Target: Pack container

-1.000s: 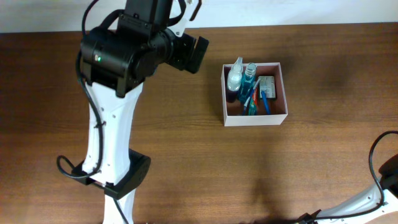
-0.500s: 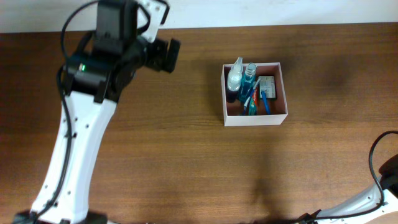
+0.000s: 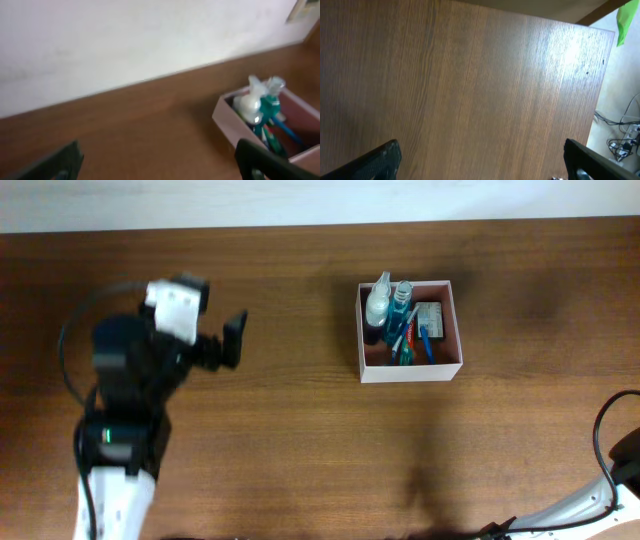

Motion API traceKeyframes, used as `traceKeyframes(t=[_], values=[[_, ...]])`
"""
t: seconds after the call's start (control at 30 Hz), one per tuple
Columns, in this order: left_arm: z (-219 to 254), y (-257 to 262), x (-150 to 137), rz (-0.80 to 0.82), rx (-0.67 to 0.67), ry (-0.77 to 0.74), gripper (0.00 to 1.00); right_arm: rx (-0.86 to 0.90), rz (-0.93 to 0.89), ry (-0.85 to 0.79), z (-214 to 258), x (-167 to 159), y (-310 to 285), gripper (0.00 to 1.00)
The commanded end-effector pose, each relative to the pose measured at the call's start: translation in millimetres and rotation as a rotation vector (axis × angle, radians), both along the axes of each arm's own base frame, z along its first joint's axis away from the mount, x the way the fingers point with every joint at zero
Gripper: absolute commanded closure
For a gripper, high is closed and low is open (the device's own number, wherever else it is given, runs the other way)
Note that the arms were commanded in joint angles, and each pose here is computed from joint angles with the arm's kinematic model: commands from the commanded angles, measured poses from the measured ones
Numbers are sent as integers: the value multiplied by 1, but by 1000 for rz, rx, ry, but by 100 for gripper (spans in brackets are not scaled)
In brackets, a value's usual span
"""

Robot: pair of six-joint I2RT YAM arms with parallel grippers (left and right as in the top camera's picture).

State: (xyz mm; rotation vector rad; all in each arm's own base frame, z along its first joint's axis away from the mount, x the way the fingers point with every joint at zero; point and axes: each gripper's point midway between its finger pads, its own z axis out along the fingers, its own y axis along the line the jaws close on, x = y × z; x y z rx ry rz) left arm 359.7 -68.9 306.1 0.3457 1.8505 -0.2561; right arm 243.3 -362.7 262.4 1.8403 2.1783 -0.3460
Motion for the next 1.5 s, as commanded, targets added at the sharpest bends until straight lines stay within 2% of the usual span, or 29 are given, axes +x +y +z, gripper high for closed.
traceKeyframes(t=[0.0,0.27,0.33,0.47,0.57,1.3,1.47], values=[[-7,7,-30,15,-49,-90,1,-9,0,10,3,-3,1,1],[-18,19,-76,90,-114,-333,1,-9,0,10,3,-3,1,1],[-21,22,-82,106,-123,-360,1,-9,0,10,3,-3,1,1],[-28,41,-93,228,-242,-363,0,-9,0,10,3,-3,1,1],[-27,51,-101,280,-252,-402,1,-9,0,10,3,-3,1,1],[-62,68,-122,355,-258,-507,1,-9,0,10,3,-3,1,1],[-65,60,-122,303,-164,-529,1,-9,0,10,3,-3,1,1]])
